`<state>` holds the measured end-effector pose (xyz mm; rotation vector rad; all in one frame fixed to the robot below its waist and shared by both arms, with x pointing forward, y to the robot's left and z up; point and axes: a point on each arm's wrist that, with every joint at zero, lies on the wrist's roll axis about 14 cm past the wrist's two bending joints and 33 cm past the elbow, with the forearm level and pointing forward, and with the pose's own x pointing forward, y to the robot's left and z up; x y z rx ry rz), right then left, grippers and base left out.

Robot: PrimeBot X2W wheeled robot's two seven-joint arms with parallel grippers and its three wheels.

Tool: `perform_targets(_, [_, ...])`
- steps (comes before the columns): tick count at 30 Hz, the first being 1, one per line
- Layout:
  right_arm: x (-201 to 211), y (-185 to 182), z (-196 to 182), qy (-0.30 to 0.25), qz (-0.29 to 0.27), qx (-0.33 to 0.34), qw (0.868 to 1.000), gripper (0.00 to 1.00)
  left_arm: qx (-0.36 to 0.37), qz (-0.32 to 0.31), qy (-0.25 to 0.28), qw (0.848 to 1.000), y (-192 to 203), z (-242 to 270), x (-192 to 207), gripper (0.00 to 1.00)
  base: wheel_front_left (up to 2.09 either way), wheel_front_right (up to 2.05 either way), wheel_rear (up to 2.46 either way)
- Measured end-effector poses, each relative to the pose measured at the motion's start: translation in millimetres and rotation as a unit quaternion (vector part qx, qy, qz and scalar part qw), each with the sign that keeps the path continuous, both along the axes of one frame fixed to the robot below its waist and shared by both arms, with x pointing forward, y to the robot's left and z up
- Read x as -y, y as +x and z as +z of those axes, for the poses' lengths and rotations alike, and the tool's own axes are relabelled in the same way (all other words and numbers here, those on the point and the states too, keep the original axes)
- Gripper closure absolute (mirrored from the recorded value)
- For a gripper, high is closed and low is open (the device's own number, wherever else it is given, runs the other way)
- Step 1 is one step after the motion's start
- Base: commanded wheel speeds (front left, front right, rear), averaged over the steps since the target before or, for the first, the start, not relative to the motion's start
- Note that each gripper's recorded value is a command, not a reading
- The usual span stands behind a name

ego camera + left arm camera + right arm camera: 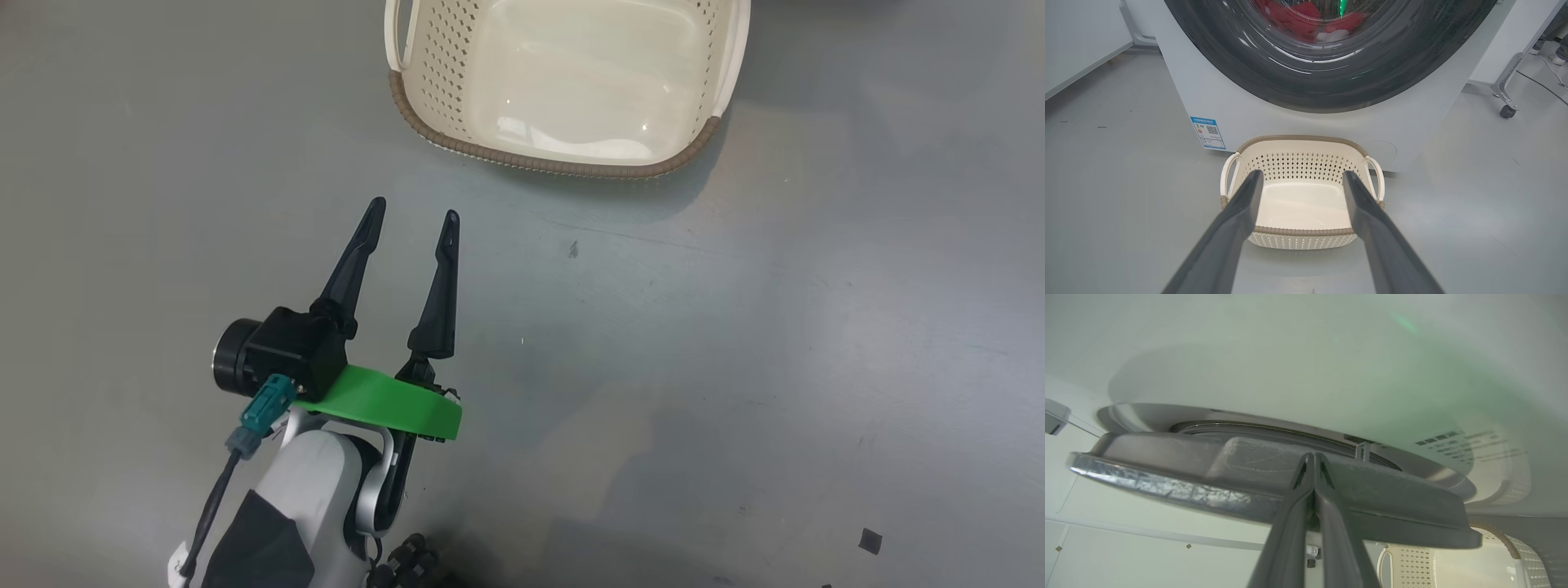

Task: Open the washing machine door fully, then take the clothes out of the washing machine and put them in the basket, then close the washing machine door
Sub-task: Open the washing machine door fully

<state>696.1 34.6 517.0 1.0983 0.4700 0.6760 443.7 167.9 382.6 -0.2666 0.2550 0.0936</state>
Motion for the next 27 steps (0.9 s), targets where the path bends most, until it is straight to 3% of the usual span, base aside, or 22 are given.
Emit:
perform_targets(13, [-8.5, 9.2, -2.4, -0.024, 0.018, -0.012, 0.999, 1.0, -0.004, 0.002, 0.003, 1.0, -3.3, -0.5, -1.8, 0.0, 0.0, 0.0, 0.0])
perform_targets(27, [-14.6, 7.5, -15.6, 0.031, 0.055, -0.092, 0.994, 1.0, -0.001, 0.003, 0.005, 1.0, -3.8, 1.8, -3.2, 0.0, 0.0, 0.0, 0.0])
